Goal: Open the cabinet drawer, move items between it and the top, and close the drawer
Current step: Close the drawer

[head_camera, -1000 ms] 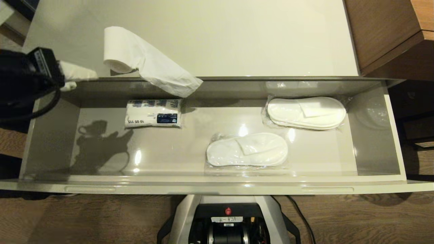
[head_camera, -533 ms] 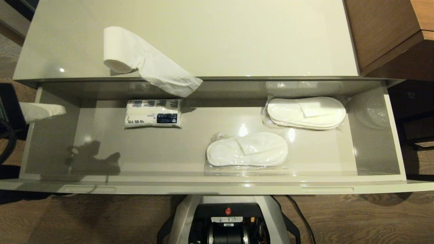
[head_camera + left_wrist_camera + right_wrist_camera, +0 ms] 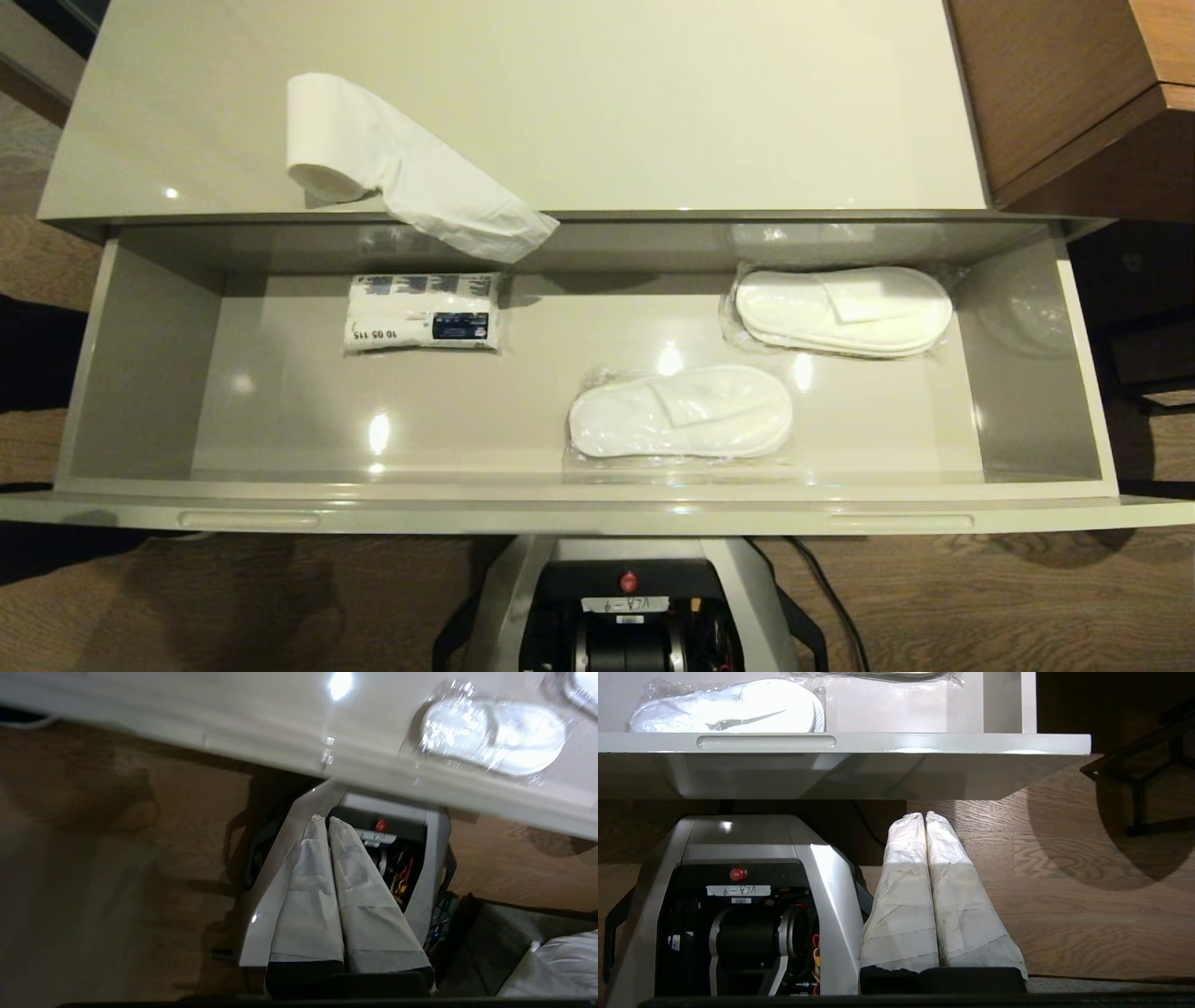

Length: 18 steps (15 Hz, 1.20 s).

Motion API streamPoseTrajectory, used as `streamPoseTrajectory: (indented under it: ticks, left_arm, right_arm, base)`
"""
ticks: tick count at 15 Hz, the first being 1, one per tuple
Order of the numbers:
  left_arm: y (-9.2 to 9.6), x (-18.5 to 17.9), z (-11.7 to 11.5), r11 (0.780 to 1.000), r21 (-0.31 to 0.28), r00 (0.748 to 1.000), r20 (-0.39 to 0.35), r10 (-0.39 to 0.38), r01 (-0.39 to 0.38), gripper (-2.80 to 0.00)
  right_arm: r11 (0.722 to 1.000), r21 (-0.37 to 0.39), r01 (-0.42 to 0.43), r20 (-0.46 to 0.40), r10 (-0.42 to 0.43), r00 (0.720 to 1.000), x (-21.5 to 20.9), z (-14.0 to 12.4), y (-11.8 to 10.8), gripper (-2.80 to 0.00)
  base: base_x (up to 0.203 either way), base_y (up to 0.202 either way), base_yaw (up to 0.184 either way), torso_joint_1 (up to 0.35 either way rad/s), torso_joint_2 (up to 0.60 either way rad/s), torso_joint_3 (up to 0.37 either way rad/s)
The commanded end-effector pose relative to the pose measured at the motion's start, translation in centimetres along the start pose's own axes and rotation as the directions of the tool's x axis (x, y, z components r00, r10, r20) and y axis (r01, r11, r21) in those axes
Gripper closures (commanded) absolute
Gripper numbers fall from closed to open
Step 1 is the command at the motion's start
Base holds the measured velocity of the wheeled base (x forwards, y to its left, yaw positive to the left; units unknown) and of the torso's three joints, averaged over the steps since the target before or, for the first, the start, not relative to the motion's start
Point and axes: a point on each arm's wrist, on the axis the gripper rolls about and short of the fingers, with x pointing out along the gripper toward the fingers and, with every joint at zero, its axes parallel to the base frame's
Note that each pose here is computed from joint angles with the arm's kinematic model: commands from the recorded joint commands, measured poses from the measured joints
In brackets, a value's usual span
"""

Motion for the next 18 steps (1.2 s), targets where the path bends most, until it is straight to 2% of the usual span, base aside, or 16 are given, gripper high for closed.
streamPoseTrajectory:
  ticks: [1, 3, 5, 7, 10, 12, 13, 15, 17, 18]
  left_arm:
    - [1.0, -1.8, -3.6, 1.0, 0.001, 0.999, 0.049, -0.007, 0.007, 0.0]
    - [2.1, -1.6, -7.1, 1.0, 0.016, 1.0, 0.03, -0.001, 0.0, 0.0]
    - [2.4, -1.4, -8.2, 0.999, 0.033, 1.0, 0.023, 0.002, -0.003, 0.0]
    - [2.9, -1.2, -9.7, 0.996, 0.09, 0.999, 0.043, -0.007, 0.003, 0.0]
    - [4.0, 0.1, -13.0, 0.986, 0.169, 0.994, 0.111, -0.025, 0.006, 0.0]
    - [4.4, 2.1, -13.9, 0.975, 0.221, 0.955, 0.288, -0.074, 0.009, 0.0]
    - [4.9, 3.4, -15.2, 0.969, 0.249, 0.945, 0.318, -0.082, 0.001, 0.0]
    - [5.7, 4.9, -17.2, 0.958, 0.285, 0.942, 0.329, -0.073, -0.026, 0.0]
    - [5.6, 4.3, -16.8, 0.95, 0.3, 0.92, 0.39, -0.041, -0.085, 0.0]
    - [5.6, 4.4, -16.8, 0.951, 0.296, 0.92, 0.39, -0.035, -0.089, 0.0]
  right_arm:
    - [1.0, 0.0, 0.0, -0.001, 0.0, 1.0, 0.0, 0.0, 0.0, 0.0]
    - [1.0, 0.0, -0.002, -0.001, 0.002, 1.0, 0.0, 0.0, 0.0, 0.0]
    - [1.0, 0.0, -0.002, -0.001, 0.002, 1.0, 0.0, 0.0, 0.0, 0.0]
    - [1.0, 0.0, 0.0, -0.001, 0.0, 1.0, 0.0, 0.0, 0.0, 0.0]
    - [1.0, 0.0, 0.0, -0.001, 0.0, 1.0, 0.0, 0.0, 0.0, 0.0]
    - [1.0, 0.001, 0.0, -0.001, 0.0, 1.0, 0.0, 0.0, 0.0, 0.0]
    - [1.0, 0.001, 0.0, -0.001, 0.0, 1.0, 0.0, 0.0, 0.0, 0.0]
    - [1.0, 0.0, 0.0, -0.001, 0.0, 1.0, 0.0, 0.0, 0.0, 0.0]
    - [1.0, 0.0, 0.0, -0.001, 0.0, 1.0, 0.0, 0.0, 0.0, 0.0]
    - [1.0, 0.001, 0.0, -0.001, 0.0, 1.0, 0.0, 0.0, 0.0, 0.0]
  base:
    - [0.0, 0.0, 0.0, 0.0, 0.0, 0.0]
    - [0.0, 0.0, 0.0, 0.0, 0.0, 0.0]
    - [0.0, 0.0, 0.0, 0.0, 0.0, 0.0]
    - [0.0, 0.0, 0.0, 0.0, 0.0, 0.0]
    - [0.0, 0.0, 0.0, 0.0, 0.0, 0.0]
    - [0.0, 0.0, 0.0, 0.0, 0.0, 0.0]
    - [0.0, 0.0, 0.0, 0.0, 0.0, 0.0]
    - [0.0, 0.0, 0.0, 0.0, 0.0, 0.0]
    - [0.0, 0.0, 0.0, 0.0, 0.0, 0.0]
    - [0.0, 0.0, 0.0, 0.0, 0.0, 0.0]
